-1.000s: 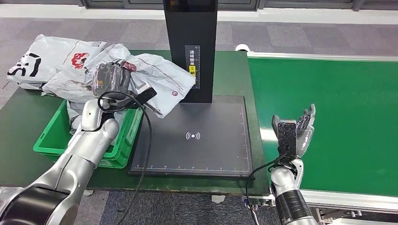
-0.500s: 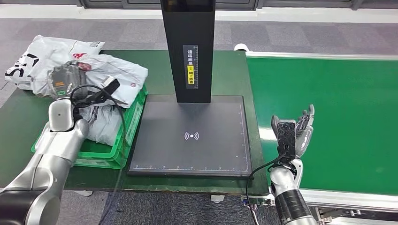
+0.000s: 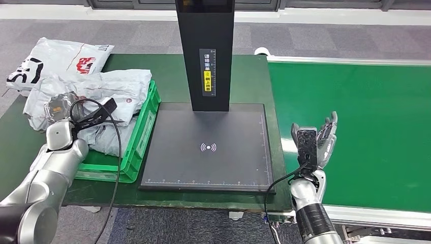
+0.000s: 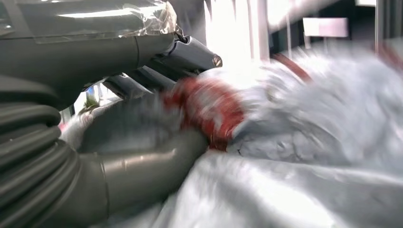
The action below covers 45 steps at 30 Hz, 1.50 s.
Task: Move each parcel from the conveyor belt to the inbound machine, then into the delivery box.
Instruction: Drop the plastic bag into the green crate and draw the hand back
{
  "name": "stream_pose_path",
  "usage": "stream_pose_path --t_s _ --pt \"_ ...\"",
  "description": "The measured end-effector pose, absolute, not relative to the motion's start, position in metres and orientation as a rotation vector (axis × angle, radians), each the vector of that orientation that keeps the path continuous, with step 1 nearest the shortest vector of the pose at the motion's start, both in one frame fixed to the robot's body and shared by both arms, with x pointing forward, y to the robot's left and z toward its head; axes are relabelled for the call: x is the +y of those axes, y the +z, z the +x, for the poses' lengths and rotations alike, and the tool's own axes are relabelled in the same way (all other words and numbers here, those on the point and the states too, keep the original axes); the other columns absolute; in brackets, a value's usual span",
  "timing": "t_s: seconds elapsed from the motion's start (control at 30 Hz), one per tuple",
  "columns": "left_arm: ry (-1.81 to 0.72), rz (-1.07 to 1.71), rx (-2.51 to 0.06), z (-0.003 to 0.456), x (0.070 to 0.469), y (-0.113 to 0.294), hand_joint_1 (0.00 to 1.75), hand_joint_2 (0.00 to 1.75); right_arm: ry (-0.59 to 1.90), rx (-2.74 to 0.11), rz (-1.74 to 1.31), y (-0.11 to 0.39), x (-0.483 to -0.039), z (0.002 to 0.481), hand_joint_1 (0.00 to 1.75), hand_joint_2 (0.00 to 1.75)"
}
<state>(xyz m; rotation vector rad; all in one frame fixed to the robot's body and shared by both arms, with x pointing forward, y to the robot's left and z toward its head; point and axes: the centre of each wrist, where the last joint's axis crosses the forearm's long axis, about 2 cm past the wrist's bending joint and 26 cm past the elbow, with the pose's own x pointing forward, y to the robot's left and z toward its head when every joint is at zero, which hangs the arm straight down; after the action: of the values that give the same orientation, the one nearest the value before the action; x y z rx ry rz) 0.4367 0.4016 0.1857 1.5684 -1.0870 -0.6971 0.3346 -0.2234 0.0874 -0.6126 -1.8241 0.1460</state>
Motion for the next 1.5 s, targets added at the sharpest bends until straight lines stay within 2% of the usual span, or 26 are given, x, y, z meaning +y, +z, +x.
stream_pose_path --t_s 0.13,0.43,0.57,0.7,0.87,1.27,1.37,1.4,1.5 --pt "-0.718 1.458 -1.045 0.436 0.400 0.177 0.00 1.75 0.153 -1.825 -0.604 0.087 -0.223 0.335 0.00 1.75" --pt "-0.542 1.344 -1.190 0.436 0.399 0.176 0.00 1.75 0.155 -1.822 -0.606 0.088 -0.223 0.335 0.00 1.75" --pt "-0.335 1.302 -1.377 0.436 0.403 0.182 0.00 0.00 0.151 -1.829 -0.604 0.087 -0.223 0.335 0.00 1.75" --pt "-0.143 1.282 -1.561 0.439 0.407 0.195 0.00 0.00 0.142 -1.838 -0.599 0.087 -0.223 0.334 0.00 1.75" --pt "-0.088 1.336 -1.749 0.442 0.403 0.217 0.00 0.00 0.137 -1.843 -0.599 0.087 -0.223 0.335 0.00 1.75" --pt "-0.011 1.383 -1.818 0.440 0.397 0.232 0.00 0.00 0.139 -1.848 -0.599 0.087 -0.223 0.335 0.00 1.75" --pt "-0.052 1.402 -1.842 0.439 0.392 0.233 0.00 1.31 0.139 -1.851 -0.600 0.087 -0.223 0.335 0.00 1.75" --pt "-0.066 1.395 -1.859 0.440 0.388 0.232 0.00 1.75 0.138 -1.854 -0.601 0.088 -0.222 0.336 0.00 1.31" --pt "-0.052 1.239 -1.930 0.443 0.365 0.224 0.00 1.75 0.129 -1.873 -0.606 0.092 -0.218 0.339 0.00 0.00"
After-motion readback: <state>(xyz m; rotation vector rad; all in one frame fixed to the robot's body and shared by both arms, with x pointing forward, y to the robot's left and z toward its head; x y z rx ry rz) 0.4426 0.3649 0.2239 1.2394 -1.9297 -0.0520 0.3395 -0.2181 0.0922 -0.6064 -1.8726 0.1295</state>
